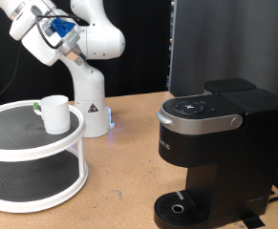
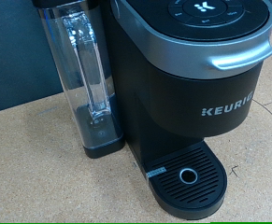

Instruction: Make a cup of coffee with the keurig machine

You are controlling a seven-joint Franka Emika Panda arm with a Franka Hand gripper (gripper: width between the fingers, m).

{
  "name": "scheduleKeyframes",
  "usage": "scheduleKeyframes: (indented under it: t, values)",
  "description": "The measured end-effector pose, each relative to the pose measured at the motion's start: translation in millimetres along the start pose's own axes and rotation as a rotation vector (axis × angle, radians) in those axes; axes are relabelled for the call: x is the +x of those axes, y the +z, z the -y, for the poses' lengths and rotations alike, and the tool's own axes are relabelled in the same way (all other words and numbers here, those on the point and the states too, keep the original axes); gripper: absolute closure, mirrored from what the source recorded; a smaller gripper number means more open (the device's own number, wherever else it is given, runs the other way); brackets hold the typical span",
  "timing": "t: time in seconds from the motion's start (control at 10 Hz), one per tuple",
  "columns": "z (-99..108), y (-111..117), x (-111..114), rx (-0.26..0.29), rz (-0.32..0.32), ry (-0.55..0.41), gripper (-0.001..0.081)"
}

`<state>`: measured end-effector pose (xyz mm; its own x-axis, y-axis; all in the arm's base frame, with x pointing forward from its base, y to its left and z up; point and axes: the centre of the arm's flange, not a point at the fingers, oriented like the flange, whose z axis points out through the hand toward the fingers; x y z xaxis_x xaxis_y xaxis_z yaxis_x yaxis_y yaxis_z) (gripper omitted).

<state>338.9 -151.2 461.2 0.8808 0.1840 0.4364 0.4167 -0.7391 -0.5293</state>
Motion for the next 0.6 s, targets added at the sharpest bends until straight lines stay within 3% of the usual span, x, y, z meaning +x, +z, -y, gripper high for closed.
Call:
scheduleKeyframes:
  t: [0.4,0.6]
  values:
    - [0,-22,-40,0.130,0.043,-0.074,0.0804]
    - [1,-42,-64,0.160,0.090,-0.112,0.0804]
